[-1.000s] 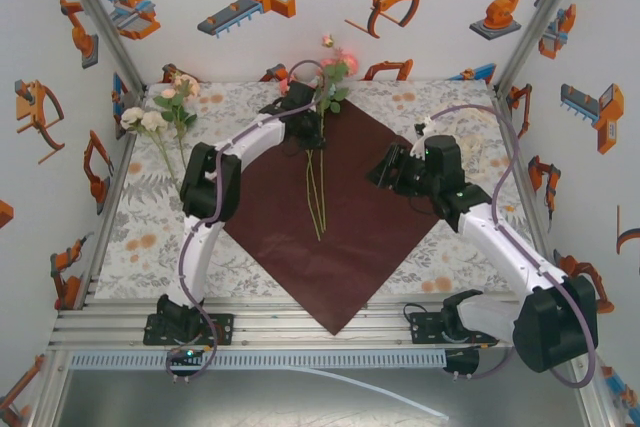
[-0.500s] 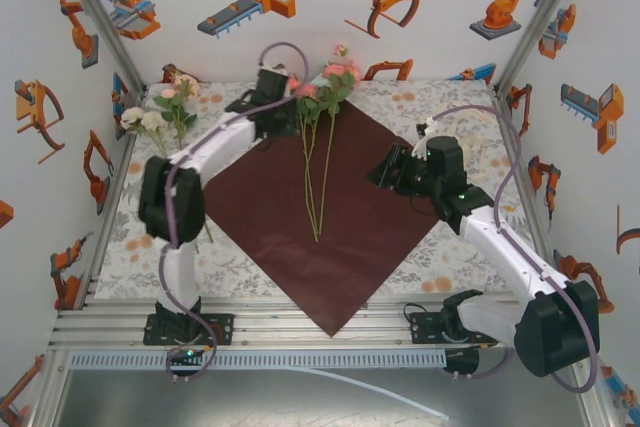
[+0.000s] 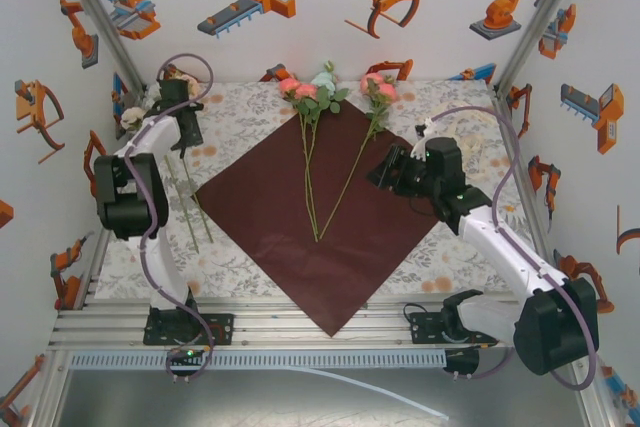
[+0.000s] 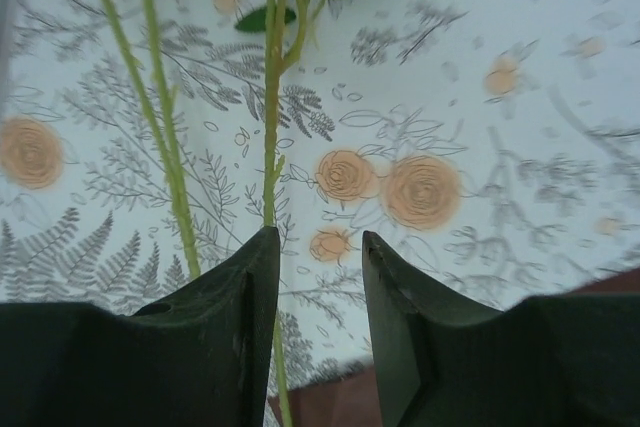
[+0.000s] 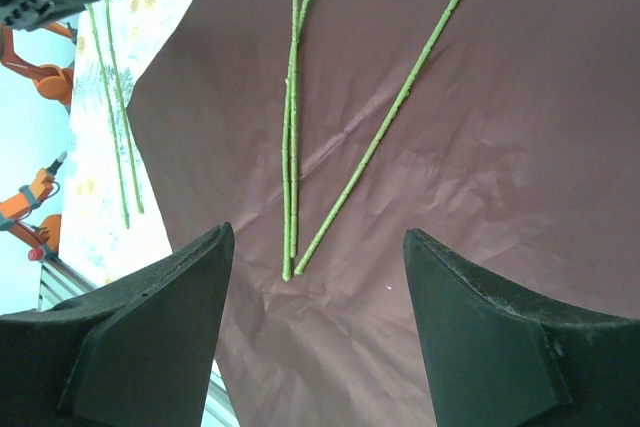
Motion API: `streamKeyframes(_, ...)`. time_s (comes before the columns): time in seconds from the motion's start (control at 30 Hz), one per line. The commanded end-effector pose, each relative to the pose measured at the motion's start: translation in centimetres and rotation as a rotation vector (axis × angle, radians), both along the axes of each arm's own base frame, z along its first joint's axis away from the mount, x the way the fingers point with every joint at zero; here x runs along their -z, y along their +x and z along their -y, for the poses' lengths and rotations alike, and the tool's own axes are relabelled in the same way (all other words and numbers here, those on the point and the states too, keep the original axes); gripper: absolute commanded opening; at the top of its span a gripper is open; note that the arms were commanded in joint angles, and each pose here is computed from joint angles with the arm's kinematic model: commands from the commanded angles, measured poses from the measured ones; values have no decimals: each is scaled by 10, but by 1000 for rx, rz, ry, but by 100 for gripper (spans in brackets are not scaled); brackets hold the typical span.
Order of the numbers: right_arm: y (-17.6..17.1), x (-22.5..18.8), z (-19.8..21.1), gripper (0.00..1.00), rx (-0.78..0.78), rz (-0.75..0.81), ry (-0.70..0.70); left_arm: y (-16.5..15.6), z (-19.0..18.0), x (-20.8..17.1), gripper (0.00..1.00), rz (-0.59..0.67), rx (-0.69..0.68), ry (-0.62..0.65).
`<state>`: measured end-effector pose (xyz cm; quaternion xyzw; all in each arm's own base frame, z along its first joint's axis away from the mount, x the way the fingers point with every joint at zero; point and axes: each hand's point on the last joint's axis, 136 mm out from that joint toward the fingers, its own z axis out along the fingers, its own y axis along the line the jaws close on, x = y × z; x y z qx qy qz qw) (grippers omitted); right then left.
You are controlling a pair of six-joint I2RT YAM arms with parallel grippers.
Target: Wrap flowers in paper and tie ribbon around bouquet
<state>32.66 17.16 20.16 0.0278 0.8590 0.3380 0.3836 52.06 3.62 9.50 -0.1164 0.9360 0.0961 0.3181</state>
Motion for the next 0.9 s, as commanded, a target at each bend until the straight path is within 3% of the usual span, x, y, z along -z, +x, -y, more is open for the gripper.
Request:
streamKeyframes(0.0,-3,-6,1,64,-1,28,8,5,-7,10,40,-60,36,29)
streamKeyframes(0.33,-4,-10,3,64,5,34,-4,2,-29,37,40,-134,7,55)
streamKeyframes(0.5,-2,-8,1,64,0,24,0,9,-18,-4,40,-9,44,7)
streamKeyframes(0.63,-2,-8,1,64,-1,23,-1,7,-30,-29,41,70,36,38)
streamKeyframes(0.87,-2,-9,1,64,-3,25,-1,6,-55,7,41,-34,11,42)
